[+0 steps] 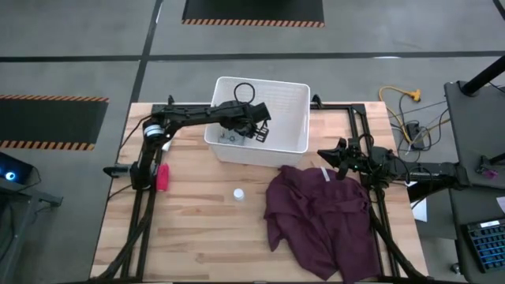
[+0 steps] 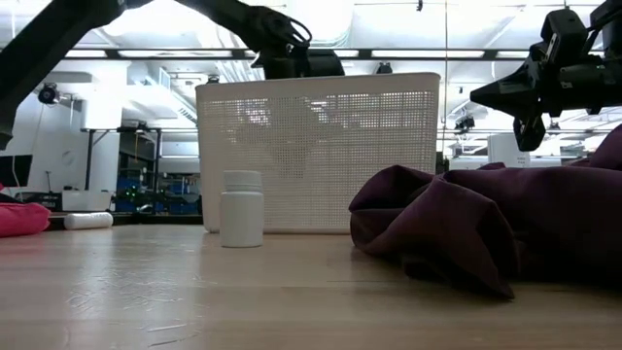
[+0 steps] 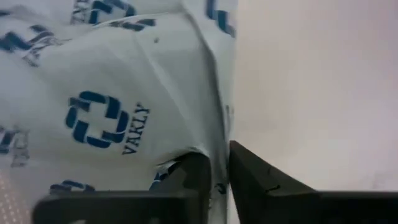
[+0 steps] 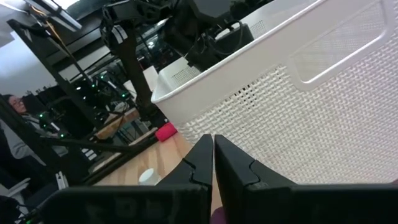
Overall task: Pick & place medical supplies in basket/bin
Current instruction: Put the mailer bag into the white bin
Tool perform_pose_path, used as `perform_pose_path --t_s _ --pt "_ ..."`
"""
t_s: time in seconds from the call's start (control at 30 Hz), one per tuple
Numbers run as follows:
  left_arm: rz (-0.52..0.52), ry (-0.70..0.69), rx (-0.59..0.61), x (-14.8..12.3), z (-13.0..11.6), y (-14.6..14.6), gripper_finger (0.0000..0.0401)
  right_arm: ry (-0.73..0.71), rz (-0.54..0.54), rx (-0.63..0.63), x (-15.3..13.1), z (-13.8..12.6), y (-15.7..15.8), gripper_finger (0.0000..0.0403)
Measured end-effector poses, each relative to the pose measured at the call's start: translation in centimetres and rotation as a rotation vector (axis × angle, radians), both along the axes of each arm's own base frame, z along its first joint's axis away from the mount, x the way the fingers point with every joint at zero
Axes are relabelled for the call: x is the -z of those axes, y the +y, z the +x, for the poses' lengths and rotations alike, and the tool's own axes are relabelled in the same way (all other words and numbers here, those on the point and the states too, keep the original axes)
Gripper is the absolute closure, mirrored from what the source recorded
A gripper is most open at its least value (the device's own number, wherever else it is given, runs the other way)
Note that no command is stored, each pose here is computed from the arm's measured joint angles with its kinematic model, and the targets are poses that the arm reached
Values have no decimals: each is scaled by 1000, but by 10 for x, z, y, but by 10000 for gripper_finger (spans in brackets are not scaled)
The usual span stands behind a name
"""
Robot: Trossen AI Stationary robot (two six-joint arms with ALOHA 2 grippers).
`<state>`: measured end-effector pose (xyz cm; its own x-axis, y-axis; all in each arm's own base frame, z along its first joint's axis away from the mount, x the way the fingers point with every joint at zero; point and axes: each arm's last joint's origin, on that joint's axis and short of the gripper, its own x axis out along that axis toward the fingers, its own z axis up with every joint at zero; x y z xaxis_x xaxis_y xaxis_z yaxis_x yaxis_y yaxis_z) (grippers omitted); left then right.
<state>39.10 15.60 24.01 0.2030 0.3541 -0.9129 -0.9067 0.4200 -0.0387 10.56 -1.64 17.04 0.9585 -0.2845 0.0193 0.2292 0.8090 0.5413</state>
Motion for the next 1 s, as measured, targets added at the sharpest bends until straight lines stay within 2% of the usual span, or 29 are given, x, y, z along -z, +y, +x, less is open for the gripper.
perform_pose_path --t_s 0.3,0.43,0.57,0.9,1.0 --pt "36 -45 47 -20 5 2 196 0 0 0 0 0 0 394" --pt "69 -99 69 -40 10 3 145 0 0 0 0 0 0 394" --pt "75 -116 118 -51 10 3 125 0 0 0 0 0 0 394" --pt "-144 -221 176 -65 3 15 121 1 0 0 0 0 0 394" --pt "-155 -186 156 -67 -3 14 121 1 0 -1 0 0 0 394"
